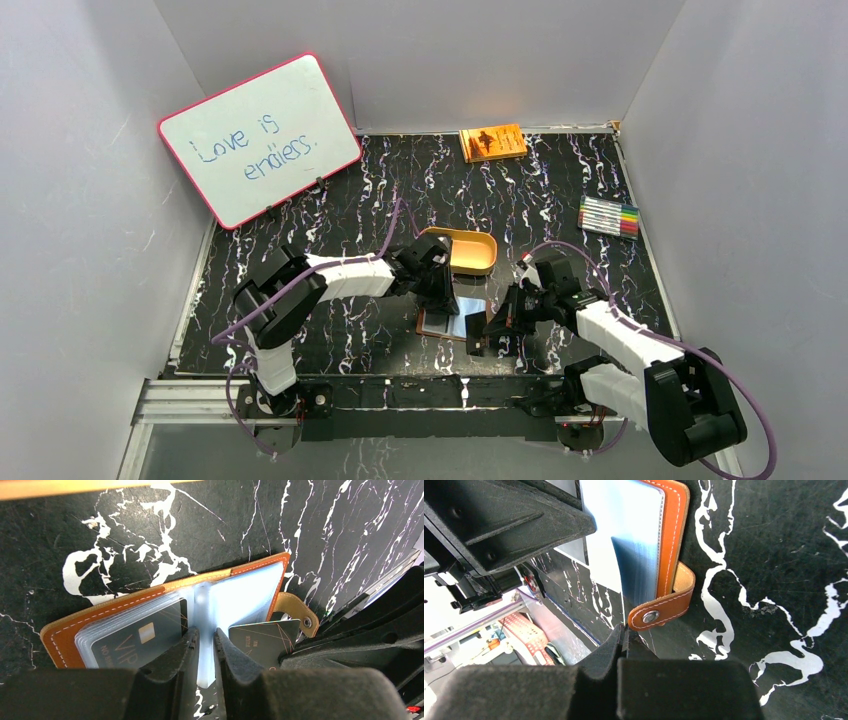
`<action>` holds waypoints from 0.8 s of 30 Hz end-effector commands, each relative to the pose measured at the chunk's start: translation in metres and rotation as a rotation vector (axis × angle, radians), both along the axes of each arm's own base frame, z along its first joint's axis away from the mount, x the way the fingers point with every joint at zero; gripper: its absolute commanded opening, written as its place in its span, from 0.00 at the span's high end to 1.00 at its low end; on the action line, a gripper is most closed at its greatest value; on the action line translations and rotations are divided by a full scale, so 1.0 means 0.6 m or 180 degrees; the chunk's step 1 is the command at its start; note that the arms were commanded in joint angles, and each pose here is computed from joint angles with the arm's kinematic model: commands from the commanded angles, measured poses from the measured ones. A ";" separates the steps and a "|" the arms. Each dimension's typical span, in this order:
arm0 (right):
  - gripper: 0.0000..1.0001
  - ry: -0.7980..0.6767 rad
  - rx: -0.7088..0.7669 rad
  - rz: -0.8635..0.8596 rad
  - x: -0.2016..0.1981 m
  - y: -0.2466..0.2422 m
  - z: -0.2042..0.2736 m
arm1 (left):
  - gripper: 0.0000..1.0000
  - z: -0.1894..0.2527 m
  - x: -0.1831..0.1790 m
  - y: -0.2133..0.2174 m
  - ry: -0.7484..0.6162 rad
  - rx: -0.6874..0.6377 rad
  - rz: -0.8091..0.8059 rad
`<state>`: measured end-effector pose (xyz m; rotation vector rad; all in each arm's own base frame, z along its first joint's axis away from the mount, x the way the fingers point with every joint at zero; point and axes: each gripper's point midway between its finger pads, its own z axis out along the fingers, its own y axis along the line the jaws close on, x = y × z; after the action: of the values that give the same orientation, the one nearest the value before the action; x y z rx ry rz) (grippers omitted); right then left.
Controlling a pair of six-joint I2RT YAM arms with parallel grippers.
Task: Put the credit cards into the card holder
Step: Turn over the card slot in the card holder.
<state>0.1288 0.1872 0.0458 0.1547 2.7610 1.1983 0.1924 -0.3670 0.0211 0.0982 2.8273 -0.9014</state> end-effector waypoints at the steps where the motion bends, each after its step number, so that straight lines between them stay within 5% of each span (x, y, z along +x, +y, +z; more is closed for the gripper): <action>1: 1.00 -0.0150 0.0083 0.0067 0.016 0.011 0.018 | 0.84 -0.065 -0.025 0.052 0.0167 0.0555 -0.0026; 6: 1.00 -0.0157 0.0090 0.0078 0.016 0.012 0.021 | 1.00 -0.072 -0.024 0.057 0.0167 0.0605 -0.0014; 24: 1.00 -0.0348 -0.0237 -0.0018 0.008 -0.020 0.061 | 1.00 -0.079 -0.023 0.078 0.0129 0.0767 0.0084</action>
<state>0.1396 0.1782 0.0822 0.0964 2.6817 1.0843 0.1931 -0.3649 0.0179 0.0966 2.8355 -0.8734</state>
